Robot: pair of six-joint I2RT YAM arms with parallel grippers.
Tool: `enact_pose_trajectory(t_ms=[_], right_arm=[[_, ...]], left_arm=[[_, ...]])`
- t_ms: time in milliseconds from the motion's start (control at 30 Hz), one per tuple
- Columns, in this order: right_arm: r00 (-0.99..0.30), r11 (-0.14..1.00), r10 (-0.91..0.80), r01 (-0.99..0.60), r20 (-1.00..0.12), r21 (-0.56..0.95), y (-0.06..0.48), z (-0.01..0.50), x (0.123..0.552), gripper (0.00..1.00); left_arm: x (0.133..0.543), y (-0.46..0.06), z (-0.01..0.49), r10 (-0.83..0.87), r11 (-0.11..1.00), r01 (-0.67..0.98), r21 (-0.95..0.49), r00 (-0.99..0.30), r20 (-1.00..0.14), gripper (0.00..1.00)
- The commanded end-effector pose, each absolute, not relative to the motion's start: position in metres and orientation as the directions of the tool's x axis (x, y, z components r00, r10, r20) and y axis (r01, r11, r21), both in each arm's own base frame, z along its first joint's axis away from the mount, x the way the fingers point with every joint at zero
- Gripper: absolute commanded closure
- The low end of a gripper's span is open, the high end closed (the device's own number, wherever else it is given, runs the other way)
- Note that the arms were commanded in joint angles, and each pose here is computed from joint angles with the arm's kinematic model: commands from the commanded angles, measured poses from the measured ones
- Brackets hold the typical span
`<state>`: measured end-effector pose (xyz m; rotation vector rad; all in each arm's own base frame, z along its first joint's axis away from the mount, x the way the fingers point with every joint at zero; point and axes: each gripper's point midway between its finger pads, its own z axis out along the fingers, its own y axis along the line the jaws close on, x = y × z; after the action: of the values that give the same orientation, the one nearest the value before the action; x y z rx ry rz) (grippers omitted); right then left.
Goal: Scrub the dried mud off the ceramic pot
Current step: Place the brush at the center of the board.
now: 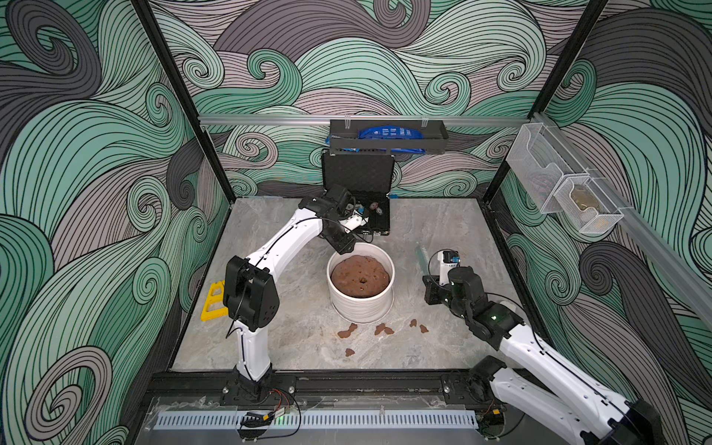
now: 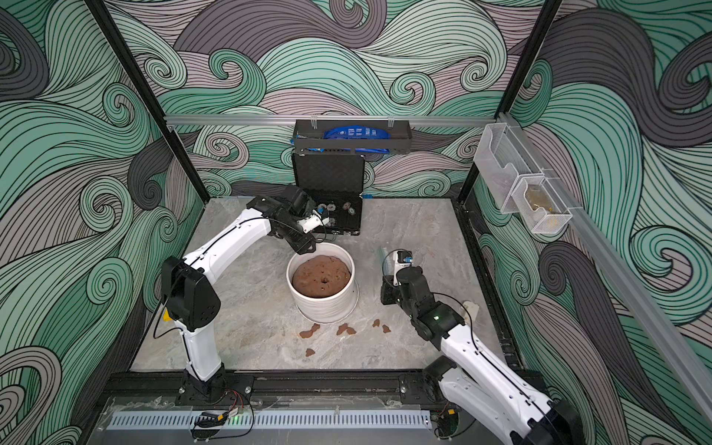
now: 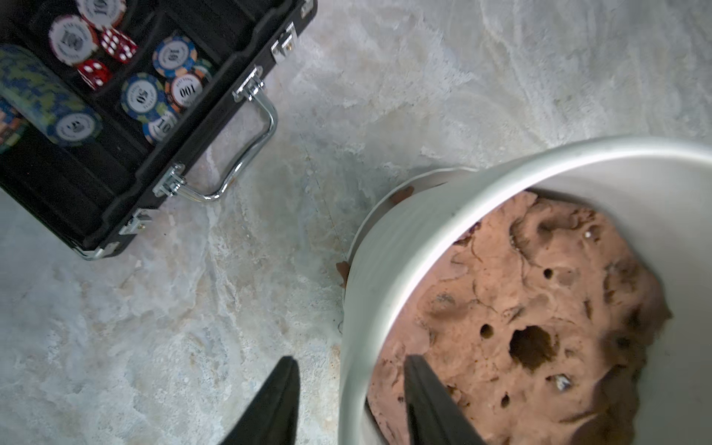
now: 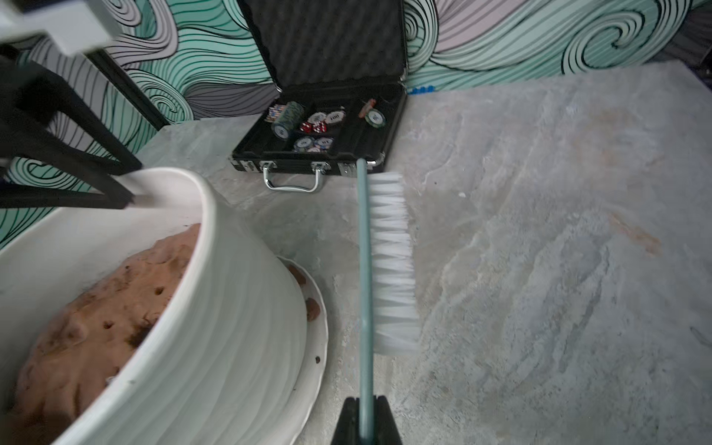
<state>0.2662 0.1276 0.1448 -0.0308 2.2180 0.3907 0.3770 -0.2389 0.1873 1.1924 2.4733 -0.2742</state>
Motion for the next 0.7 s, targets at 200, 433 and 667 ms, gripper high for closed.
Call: enact_pose_trajectory(t_ms=[200, 433, 667], right_arm=[[-0.669, 0.944, 0.233, -0.018, -0.706, 0.328, 0.134, 0.103, 0.299, 1.0], [-0.738, 0.954, 0.205, 0.004, -0.643, 0.299, 0.142, 0.06, 0.308, 0.91], [-0.756, 0.967, 0.181, 0.021, -0.629, 0.253, 0.142, 0.044, 0.318, 0.88]], left_arm=[[0.358, -0.213, 0.273, 0.498, 0.773, 0.634, -0.025, -0.63, -0.596, 0.07], [0.364, -0.135, 0.249, 0.305, 0.941, 0.327, 0.089, -0.702, -0.643, 0.01], [0.361, -0.069, 0.223, 0.098, 0.995, 0.06, 0.08, -0.716, -0.691, 0.01]])
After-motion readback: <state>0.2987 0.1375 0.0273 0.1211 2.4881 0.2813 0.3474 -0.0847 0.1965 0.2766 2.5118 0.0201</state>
